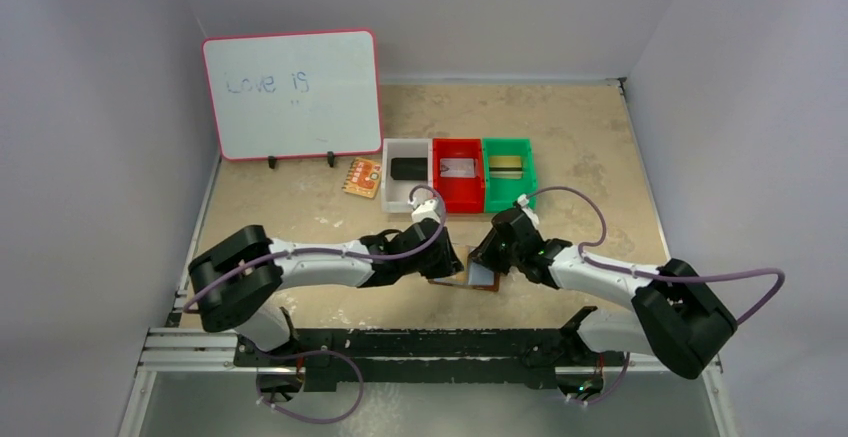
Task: Take the credit cards out of the card holder
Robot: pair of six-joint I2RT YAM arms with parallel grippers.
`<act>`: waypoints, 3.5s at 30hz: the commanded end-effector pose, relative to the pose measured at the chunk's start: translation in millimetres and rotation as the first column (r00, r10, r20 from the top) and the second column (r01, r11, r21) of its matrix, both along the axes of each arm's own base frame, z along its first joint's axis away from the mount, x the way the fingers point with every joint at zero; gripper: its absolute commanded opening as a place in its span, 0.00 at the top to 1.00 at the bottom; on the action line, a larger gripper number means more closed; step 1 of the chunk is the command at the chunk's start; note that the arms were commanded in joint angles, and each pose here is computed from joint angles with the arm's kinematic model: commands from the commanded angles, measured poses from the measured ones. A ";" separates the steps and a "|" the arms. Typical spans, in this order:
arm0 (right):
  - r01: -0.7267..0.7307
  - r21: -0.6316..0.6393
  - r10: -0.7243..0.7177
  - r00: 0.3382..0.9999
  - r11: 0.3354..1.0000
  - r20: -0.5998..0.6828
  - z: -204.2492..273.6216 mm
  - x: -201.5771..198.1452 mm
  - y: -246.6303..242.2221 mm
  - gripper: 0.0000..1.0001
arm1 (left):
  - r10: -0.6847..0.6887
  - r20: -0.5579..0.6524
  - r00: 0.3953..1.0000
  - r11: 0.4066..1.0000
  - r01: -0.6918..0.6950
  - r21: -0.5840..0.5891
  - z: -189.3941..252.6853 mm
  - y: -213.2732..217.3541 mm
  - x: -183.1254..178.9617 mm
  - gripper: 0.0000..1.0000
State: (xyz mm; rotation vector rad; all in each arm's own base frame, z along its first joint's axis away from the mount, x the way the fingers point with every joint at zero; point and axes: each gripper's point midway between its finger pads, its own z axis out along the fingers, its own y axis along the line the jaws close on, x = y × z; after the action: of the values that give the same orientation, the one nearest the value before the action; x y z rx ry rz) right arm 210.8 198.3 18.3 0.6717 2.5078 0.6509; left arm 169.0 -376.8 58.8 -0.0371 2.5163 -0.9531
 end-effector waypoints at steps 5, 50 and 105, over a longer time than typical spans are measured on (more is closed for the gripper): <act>-0.083 0.036 0.080 0.994 0.996 0.080 16.7 4.6 10.3 0.74 | 0.181 0.166 0.969 0.967 -0.206 0.150 22.0 57.0 27.7 0.79; -0.291 0.278 0.264 0.956 0.916 0.130 10.5 -14.7 54.8 0.68 | 0.217 0.144 0.966 0.957 -0.239 0.164 10.6 64.0 26.0 0.71; -0.213 0.278 0.180 0.974 0.937 0.138 17.5 -4.9 42.4 0.92 | 0.136 0.064 0.989 0.870 -0.150 0.470 -54.6 93.0 24.7 0.90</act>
State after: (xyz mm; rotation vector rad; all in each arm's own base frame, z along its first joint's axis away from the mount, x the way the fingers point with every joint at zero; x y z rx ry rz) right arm 202.2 243.3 30.3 0.4460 2.4486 1.1144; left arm 199.3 -311.4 28.3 -0.0929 2.5546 -0.4476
